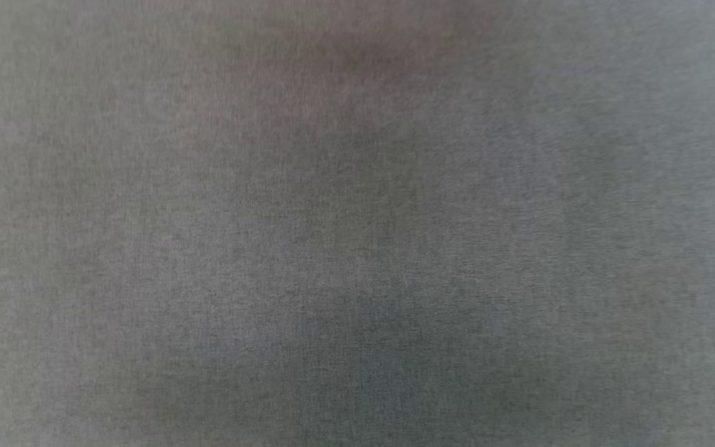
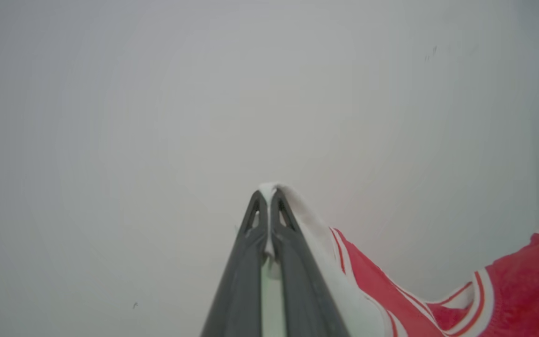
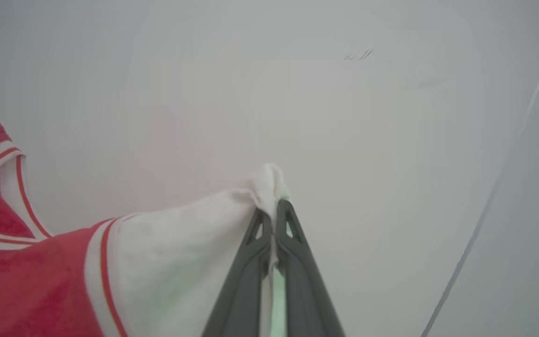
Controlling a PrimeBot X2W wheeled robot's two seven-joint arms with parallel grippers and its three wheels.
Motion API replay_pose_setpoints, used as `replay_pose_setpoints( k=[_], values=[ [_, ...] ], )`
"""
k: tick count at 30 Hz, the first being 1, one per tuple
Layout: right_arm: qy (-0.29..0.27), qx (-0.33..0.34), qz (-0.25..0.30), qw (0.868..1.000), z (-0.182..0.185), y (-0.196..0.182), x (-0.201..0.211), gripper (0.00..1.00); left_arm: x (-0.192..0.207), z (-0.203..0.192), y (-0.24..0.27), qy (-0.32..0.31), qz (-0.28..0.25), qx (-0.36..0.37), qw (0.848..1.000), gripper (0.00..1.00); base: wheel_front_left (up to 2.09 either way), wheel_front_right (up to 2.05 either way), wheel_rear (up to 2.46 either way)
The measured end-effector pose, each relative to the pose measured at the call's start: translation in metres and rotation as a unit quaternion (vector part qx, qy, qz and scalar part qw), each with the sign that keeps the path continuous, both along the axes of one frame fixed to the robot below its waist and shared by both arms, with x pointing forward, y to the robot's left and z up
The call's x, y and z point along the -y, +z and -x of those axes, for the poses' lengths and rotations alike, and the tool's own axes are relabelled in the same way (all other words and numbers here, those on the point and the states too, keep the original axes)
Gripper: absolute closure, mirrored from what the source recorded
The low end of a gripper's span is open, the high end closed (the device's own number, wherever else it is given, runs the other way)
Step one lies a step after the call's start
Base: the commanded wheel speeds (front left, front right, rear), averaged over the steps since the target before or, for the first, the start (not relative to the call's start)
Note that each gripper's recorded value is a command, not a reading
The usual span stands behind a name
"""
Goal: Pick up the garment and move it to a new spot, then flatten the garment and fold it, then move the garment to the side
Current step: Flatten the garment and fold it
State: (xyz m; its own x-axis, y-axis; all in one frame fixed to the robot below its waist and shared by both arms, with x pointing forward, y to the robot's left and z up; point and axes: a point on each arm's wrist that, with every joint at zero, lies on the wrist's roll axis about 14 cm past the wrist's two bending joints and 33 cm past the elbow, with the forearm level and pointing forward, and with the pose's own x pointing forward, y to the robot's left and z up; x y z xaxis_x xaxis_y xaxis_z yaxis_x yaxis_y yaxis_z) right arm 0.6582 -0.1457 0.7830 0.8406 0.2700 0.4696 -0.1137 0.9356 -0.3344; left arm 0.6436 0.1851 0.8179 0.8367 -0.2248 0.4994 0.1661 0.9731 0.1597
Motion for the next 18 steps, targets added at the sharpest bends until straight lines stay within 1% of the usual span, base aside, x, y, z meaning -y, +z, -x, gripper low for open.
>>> replay_pose_setpoints(
  k=[2, 4, 5, 8, 10, 13, 14, 16, 17, 18],
  values=[
    [-0.002, -0.023, 0.008, 1.0, -0.013, -0.026, -0.004, 1.0, -0.007, -0.011, -0.023, 0.009, -0.002, -0.015, 1.0, 1.0, 0.0, 0.0, 0.0],
    [0.002, -0.058, 0.002, 0.998, -0.023, -0.058, -0.01, 1.0, -0.013, -0.02, -0.055, 0.018, -0.009, -0.045, 0.999, 1.0, 0.0, 0.0, 0.0],
    [0.001, -0.076, 0.007, 0.997, -0.027, -0.075, -0.012, 1.0, -0.018, -0.023, -0.071, 0.024, -0.011, -0.063, 0.998, 1.0, 0.0, 0.0, 0.0],
    [0.005, -0.128, 0.008, 0.992, -0.029, -0.12, -0.019, 1.0, -0.029, -0.026, -0.117, 0.039, -0.014, -0.115, 0.992, 1.0, 0.0, 0.0, 0.0],
    [0.011, -0.161, -0.005, 0.987, -0.025, -0.145, -0.024, 1.0, -0.032, -0.024, -0.144, 0.042, -0.01, -0.154, 0.987, 1.0, 0.0, 0.0, 0.0],
    [0.015, -0.209, -0.02, 0.978, -0.017, -0.176, -0.029, 1.0, -0.031, -0.016, -0.185, 0.041, -0.016, -0.222, 0.974, 1.0, 0.0, 0.0, 0.0],
    [0.016, -0.227, -0.018, 0.974, -0.013, -0.186, -0.031, 1.0, -0.031, -0.012, -0.199, 0.039, -0.004, -0.249, 0.968, 1.0, 0.0, 0.0, 0.0],
    [0.021, -0.252, -0.032, 0.967, -0.006, -0.2, -0.034, 1.0, -0.031, -0.002, -0.224, 0.035, -0.005, -0.296, 0.955, 1.0, 0.0, 0.0, 0.0],
    [0.023, -0.263, -0.028, 0.964, -0.002, -0.207, -0.036, 1.0, -0.031, 0.003, -0.235, 0.033, 0.006, -0.321, 0.946, 1.0, 0.0, 0.0, 0.0],
    [0.024, -0.277, -0.028, 0.96, 0.003, -0.214, -0.037, 1.0, -0.032, 0.01, -0.245, 0.031, 0.001, -0.342, 0.939, 1.0, 0.0, 0.0, 0.0]
  ],
)
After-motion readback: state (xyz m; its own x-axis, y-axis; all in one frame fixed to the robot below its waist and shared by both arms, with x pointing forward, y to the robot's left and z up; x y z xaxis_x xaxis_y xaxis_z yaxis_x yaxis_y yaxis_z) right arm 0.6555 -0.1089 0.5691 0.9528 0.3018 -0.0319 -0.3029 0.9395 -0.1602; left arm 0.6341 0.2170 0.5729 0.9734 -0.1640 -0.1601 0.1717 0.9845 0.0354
